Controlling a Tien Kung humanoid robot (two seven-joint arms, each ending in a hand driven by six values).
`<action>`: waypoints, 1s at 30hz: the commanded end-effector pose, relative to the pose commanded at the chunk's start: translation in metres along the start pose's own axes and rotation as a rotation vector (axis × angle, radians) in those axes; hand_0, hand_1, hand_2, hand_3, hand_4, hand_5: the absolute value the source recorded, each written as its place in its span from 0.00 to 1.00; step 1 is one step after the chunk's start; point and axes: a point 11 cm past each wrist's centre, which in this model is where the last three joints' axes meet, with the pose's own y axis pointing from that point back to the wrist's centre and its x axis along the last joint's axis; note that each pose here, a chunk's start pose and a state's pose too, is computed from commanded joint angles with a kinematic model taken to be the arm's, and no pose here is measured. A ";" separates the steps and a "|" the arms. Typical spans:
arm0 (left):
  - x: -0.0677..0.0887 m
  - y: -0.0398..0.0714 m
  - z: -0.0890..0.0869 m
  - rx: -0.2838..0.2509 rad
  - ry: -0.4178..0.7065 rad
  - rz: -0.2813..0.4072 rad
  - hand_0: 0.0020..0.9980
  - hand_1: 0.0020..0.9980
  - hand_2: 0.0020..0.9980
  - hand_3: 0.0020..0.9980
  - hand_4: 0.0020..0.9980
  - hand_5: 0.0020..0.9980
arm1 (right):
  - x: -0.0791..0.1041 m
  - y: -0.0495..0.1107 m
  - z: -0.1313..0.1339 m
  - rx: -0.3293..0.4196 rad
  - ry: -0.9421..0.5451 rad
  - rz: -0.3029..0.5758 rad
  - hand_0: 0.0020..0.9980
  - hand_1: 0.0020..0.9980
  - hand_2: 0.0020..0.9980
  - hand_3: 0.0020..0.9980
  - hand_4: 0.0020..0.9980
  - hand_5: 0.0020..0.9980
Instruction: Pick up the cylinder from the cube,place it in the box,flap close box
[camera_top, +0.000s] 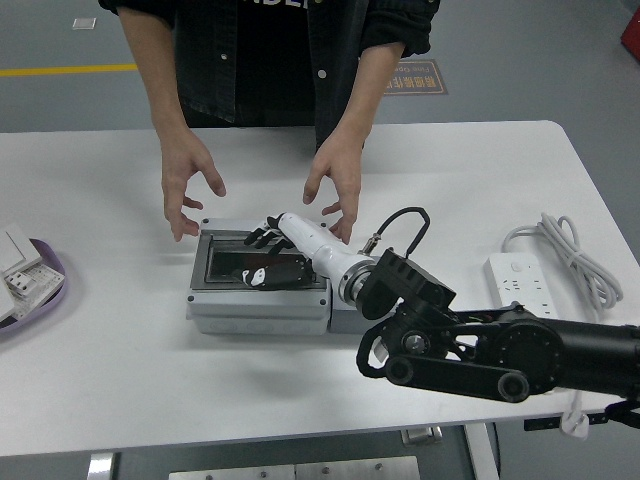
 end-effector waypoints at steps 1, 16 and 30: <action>0.000 0.000 0.000 0.000 0.000 0.000 0.52 0.56 0.57 0.59 0.69 0.24 | 0.003 0.000 0.001 -0.001 -0.005 0.009 0.74 0.65 0.70 0.68 0.75 0.40; -0.011 -0.001 -0.005 0.006 0.009 -0.019 0.52 0.56 0.57 0.59 0.70 0.24 | 0.113 0.038 0.040 0.146 -0.192 0.421 0.72 0.64 0.69 0.66 0.74 0.38; -0.022 -0.001 -0.006 0.001 0.019 -0.037 0.52 0.56 0.57 0.59 0.70 0.24 | 0.110 0.076 0.150 0.113 -0.515 0.590 0.72 0.64 0.66 0.65 0.73 0.39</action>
